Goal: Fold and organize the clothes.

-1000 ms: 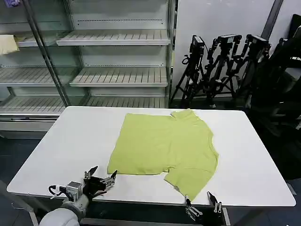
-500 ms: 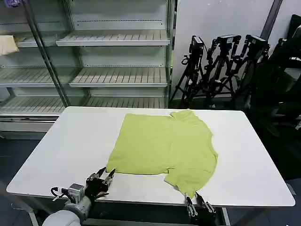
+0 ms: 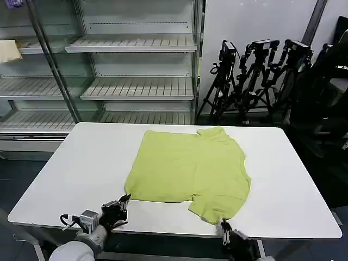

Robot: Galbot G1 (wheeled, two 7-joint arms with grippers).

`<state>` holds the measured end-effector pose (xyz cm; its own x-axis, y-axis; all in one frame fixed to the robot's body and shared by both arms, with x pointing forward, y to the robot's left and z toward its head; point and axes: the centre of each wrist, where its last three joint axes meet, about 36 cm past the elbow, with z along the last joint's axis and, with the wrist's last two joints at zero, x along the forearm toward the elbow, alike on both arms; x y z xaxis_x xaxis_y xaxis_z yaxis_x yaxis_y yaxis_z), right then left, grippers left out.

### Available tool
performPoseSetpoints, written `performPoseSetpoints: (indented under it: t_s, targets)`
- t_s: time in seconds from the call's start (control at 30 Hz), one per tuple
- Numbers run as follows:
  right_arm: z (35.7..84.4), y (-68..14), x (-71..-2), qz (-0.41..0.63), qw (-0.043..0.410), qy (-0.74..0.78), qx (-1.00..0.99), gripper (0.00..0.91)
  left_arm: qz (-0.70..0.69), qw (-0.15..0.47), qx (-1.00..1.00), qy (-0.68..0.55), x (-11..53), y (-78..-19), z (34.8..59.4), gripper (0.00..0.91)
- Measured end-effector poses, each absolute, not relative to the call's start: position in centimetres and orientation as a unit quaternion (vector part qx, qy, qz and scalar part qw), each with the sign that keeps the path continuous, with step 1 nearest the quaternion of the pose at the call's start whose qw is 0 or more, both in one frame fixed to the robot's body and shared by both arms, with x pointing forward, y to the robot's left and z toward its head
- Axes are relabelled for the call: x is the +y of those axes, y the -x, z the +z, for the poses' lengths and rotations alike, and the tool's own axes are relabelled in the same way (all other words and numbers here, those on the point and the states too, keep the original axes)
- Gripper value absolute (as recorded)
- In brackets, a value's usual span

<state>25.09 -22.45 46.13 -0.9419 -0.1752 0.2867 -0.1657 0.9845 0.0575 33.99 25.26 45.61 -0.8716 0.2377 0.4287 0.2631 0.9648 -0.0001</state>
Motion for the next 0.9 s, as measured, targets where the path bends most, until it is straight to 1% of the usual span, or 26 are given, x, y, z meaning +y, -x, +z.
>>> performPoseSetpoints:
  t_s: [0.23, 0.43, 0.7, 0.9]
  targets:
    - [45.8, -29.6, -23.9, 0.003, 0.112, -0.079, -0.990, 0.000, -0.011, 0.189, -0.971, 0.145, 24.5, -37.1, 46.4, 0.020]
    - [45.0, -34.4, -24.7, 0.011, 0.089, -0.077, -0.993, 0.000, 0.010, 0.179, -0.971, 0.155, 23.9, -40.8, 46.2, 0.020]
    - [44.0, -39.5, -25.4, 0.022, 0.076, -0.073, -0.994, 0.000, 0.029, 0.175, -0.972, 0.151, 24.4, -45.0, 46.0, 0.020]
    - [43.6, -42.1, -25.8, 0.026, 0.070, -0.070, -0.995, 0.000, 0.035, 0.185, -0.971, 0.148, 24.5, -46.5, 45.3, 0.020]
